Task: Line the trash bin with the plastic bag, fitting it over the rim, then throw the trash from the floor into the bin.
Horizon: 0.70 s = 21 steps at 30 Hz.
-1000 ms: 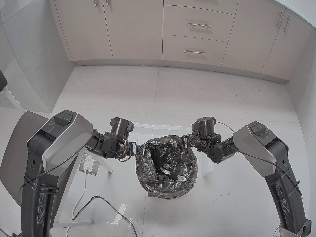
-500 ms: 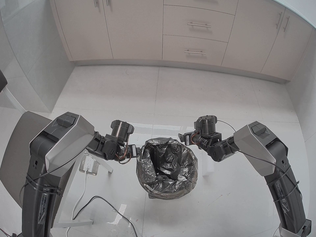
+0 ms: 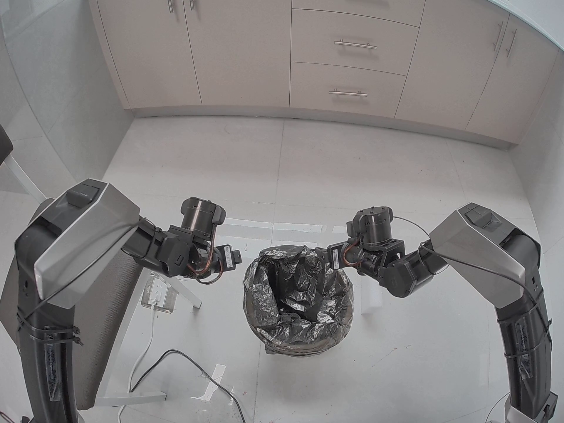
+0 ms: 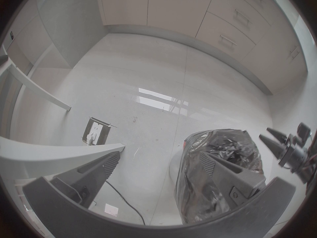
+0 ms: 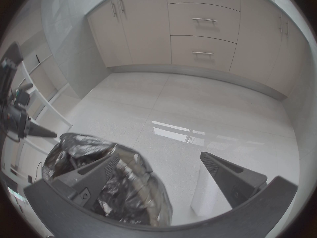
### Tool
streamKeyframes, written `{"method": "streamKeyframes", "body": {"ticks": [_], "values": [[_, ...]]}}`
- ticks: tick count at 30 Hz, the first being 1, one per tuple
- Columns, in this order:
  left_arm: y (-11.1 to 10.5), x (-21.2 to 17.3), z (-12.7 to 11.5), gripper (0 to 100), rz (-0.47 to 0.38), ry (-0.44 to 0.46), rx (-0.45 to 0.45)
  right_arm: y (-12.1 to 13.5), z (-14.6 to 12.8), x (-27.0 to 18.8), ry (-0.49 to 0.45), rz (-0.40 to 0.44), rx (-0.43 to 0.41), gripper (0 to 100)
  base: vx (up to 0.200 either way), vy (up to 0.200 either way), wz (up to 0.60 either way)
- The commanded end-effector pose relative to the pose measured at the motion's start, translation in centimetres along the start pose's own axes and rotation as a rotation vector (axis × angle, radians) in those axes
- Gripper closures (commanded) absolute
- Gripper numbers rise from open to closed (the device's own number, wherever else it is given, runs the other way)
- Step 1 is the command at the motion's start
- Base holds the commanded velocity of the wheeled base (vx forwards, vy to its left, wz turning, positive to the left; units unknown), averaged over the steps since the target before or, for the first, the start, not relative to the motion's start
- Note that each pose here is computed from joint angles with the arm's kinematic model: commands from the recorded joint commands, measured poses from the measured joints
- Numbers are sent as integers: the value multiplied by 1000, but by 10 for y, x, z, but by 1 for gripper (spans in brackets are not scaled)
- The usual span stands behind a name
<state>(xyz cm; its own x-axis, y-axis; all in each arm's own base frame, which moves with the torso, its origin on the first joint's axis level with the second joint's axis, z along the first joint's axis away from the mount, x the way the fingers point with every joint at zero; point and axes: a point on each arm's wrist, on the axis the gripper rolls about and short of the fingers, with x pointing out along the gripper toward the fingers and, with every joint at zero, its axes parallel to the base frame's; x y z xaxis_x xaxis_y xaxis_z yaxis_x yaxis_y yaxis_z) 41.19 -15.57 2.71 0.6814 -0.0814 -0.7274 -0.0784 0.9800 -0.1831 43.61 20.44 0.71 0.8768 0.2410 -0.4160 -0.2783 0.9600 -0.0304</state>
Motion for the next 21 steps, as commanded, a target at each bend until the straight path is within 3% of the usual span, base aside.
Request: {"method": "streamKeyframes", "body": {"ticks": [1, 15, 21], "values": [[-2, -54, 7, 0, -44, -35, -18, 13, 7, -39, -11, 38, -18, 0, 0, 0, 0], [-42, -39, -61, 0, -97, 69, 112, 11, -19, -54, -28, 50, -12, 0, 0, 0, 0], [-55, -17, -68, 0, -101, 76, 135, 8, -26, -54, -30, 48, -7, 0, 0, 0, 0]]}}
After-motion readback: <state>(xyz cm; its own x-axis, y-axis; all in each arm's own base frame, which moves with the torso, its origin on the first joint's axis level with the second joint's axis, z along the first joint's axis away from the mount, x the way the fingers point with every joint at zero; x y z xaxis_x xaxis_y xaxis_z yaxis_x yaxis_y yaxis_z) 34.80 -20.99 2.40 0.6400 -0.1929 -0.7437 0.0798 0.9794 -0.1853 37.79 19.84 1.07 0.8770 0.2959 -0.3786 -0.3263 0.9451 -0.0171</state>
